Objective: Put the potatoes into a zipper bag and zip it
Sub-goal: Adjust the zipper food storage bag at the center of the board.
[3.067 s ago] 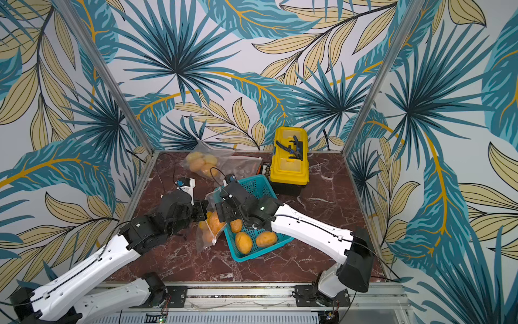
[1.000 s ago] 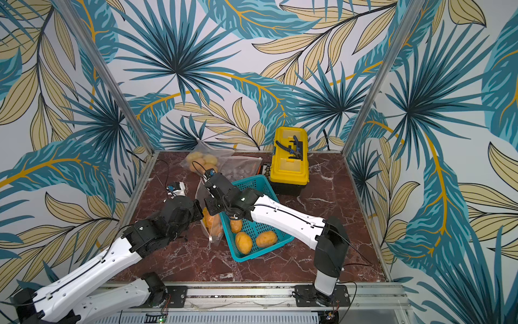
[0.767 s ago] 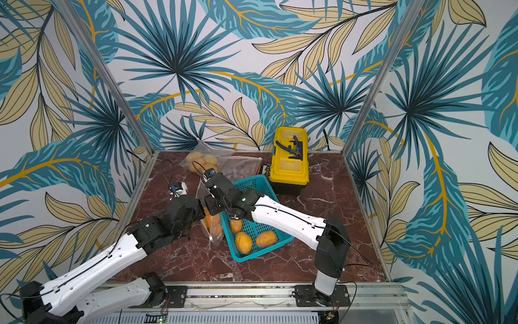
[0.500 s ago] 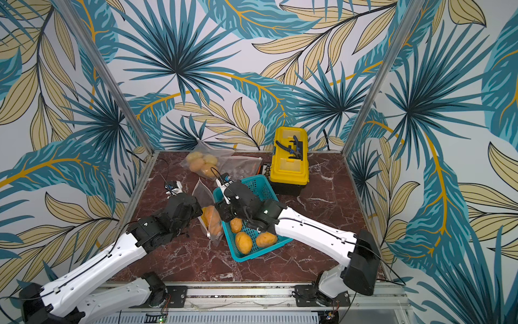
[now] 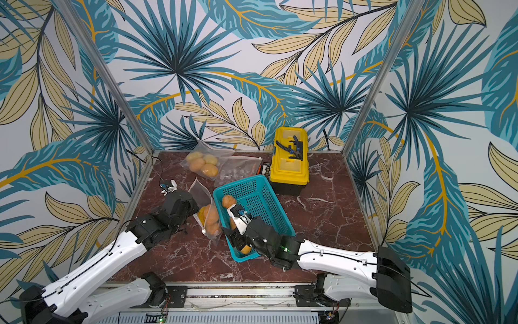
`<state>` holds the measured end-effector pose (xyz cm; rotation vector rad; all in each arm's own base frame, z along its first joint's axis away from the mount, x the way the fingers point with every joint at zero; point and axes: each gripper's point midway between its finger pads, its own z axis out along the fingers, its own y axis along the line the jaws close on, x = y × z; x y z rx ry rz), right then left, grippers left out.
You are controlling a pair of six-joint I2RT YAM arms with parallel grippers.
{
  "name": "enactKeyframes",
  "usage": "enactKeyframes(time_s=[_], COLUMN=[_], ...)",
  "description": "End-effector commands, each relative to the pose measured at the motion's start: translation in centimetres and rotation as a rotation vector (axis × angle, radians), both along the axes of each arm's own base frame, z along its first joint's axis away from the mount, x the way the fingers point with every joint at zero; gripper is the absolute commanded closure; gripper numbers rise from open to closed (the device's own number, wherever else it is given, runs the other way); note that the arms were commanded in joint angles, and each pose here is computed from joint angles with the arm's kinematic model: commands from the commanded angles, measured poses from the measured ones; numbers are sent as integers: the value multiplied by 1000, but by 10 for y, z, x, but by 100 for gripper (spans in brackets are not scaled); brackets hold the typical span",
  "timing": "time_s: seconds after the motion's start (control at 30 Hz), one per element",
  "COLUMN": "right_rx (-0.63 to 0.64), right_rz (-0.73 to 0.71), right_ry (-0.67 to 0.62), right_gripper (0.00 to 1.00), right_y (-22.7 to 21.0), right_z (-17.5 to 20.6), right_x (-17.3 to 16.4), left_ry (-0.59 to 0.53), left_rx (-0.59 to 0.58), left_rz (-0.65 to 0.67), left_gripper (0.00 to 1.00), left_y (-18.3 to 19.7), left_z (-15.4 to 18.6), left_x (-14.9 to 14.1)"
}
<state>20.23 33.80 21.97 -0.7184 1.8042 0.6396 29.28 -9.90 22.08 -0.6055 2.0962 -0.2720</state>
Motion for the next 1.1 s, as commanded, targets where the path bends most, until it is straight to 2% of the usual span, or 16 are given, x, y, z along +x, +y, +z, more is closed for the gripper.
enactKeyframes(time_s=[0.0, 0.17, 0.37, 0.67, 0.8, 0.9, 1.07], right_rx=[74, 54, 69, 45, 40, 37, 22], right_rz=[2, 34, 82, 128, 99, 71, 18], right_ry=[-67, -61, -61, -55, -57, -66, -76], right_gripper=[34, 34, 26, 26, 27, 33, 64], right_y=[10, 30, 50, 79, 85, 87, 82], right_z=[6, -14, -23, -36, -36, -35, -31], right_x=[-1, -8, -16, -18, -12, -7, 2], left_ry=[-13, -12, -18, -17, -17, -17, -19], left_rx=[7, -1, -8, -10, -13, -14, -22], left_rz=[25, 19, 19, 12, 7, 4, -2], left_gripper=[100, 100, 100, 100, 100, 100, 100], left_y=[7, 6, 7, 7, 6, 6, 5], left_z=[0, -1, 1, 1, 1, 1, 2], left_x=[0, -1, -3, -3, -4, -4, -6])
